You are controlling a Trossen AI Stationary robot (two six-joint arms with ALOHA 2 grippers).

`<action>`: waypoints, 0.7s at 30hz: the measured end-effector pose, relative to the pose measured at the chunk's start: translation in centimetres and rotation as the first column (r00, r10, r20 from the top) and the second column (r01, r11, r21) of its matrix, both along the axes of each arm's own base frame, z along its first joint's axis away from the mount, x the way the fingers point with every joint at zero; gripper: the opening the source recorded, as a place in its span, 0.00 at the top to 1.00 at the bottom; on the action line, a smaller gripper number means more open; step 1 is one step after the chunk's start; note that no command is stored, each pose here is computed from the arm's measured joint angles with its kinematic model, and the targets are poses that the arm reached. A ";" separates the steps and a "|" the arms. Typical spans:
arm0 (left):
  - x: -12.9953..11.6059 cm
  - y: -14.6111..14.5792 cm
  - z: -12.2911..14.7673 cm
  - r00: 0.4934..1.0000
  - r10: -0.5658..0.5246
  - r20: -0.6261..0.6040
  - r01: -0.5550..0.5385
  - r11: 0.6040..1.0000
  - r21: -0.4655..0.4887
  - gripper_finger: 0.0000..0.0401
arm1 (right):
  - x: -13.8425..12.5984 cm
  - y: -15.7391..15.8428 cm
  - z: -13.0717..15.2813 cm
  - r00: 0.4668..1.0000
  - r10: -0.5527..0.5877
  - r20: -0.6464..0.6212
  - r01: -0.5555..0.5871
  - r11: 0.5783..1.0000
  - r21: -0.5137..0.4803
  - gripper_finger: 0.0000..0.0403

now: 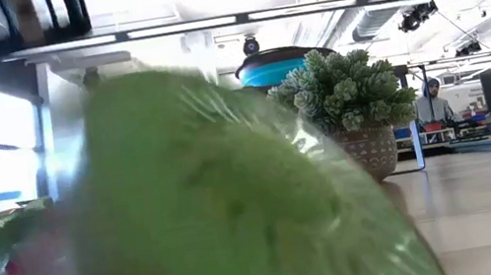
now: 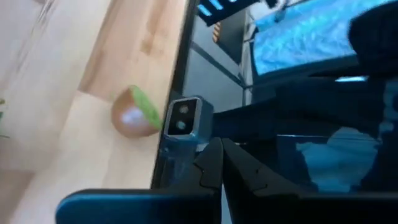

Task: Pick & Place Fruit
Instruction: Put the brown kiwi into the blue strainer bowl

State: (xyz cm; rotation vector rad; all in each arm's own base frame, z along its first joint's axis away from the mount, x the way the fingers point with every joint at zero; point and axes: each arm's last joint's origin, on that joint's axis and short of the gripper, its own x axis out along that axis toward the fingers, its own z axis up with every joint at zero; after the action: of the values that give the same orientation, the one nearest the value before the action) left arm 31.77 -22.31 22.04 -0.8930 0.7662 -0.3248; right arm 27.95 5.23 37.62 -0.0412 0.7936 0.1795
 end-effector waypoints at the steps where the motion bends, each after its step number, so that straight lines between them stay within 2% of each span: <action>1: 0.3 -0.3 -0.7 1.000 0.014 -0.002 -0.014 1.000 -0.009 1.00 | -0.1 0.2 -0.1 1.000 0.012 -0.015 -0.012 1.000 0.013 0.99; 5: 1.3 -0.7 -2.8 0.996 0.084 0.001 -0.084 0.996 -0.008 1.00 | -1.1 1.1 0.2 0.999 0.029 -0.032 -0.028 0.999 0.027 0.99; 7: 1.6 -0.8 -3.1 0.994 0.111 0.017 -0.111 0.994 -0.006 1.00 | -1.7 1.7 0.7 0.999 0.031 -0.013 -0.030 0.999 0.035 0.99; 11: 1.6 -0.6 -3.1 0.989 0.145 0.039 -0.146 0.989 0.036 1.00 | -2.5 2.7 1.4 0.998 -0.044 0.040 0.043 0.999 0.028 0.99; 18: 1.1 -0.3 -4.1 0.985 0.163 -0.063 -0.157 0.983 0.094 1.00 | -3.9 5.5 2.0 0.983 -0.149 0.108 0.146 0.989 0.038 0.99; 21: 1.1 -0.3 -4.2 0.987 0.152 -0.057 -0.144 0.983 0.113 1.00 | -4.5 7.0 2.1 0.973 -0.179 0.143 0.174 0.984 0.043 0.99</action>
State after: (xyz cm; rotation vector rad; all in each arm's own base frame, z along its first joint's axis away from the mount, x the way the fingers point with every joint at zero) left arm 32.86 -22.57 17.89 -0.8559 0.7657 -0.1219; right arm 23.41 12.26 39.70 0.0439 0.6437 0.0191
